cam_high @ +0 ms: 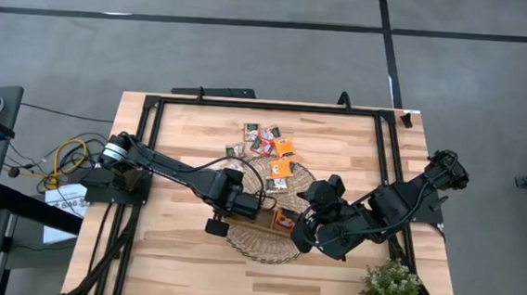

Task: Pick & Place Tea
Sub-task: Put the red tea bag into the left section of the wooden organizer

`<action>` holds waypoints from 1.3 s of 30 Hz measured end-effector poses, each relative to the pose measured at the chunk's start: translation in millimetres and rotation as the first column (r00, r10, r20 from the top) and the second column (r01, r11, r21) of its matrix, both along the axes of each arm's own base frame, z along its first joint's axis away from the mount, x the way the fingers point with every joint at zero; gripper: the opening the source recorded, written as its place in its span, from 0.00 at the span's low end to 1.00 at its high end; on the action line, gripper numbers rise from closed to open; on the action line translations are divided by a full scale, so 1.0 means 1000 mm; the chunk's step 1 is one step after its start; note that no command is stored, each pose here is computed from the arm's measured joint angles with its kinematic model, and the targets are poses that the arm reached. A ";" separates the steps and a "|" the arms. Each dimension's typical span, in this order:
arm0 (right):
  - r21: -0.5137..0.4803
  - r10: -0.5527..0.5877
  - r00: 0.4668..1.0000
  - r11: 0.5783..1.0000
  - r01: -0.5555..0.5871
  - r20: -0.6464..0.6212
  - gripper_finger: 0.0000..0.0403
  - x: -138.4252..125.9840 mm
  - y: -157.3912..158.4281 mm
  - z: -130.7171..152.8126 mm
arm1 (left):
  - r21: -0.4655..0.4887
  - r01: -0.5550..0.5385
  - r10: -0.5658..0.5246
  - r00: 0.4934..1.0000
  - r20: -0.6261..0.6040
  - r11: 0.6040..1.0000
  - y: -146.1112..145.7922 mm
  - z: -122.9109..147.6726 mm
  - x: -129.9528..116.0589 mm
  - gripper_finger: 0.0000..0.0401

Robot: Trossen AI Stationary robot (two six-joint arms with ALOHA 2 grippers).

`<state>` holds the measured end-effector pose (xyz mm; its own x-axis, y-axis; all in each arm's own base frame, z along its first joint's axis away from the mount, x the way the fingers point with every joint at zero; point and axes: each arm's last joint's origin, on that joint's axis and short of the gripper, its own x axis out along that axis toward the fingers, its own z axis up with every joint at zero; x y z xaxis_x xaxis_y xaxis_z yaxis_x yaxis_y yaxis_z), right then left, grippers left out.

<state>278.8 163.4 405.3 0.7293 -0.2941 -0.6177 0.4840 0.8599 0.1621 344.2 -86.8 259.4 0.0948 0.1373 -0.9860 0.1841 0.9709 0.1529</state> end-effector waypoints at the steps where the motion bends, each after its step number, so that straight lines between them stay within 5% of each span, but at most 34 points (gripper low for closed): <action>1: 0.000 0.000 1.000 1.000 0.000 0.000 0.63 0.000 0.000 0.000 | 0.001 0.003 -0.003 1.000 -0.002 1.000 0.000 0.000 0.000 0.00; 17: -0.004 -0.004 1.000 1.000 0.004 0.003 0.63 0.000 0.000 0.000 | 0.027 0.055 -0.056 0.998 0.012 0.998 0.006 0.019 0.003 0.00; 39: -0.009 -0.008 1.000 1.000 0.008 0.006 0.63 0.000 0.000 0.000 | -0.003 0.119 -0.119 0.993 -0.015 0.993 0.003 0.007 0.011 0.00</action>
<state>278.8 163.1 405.5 0.7308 -0.3058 -0.6103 0.4901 0.8574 0.1572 355.2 -83.4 266.6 0.0956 0.1238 -0.9877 0.3004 0.9424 0.1472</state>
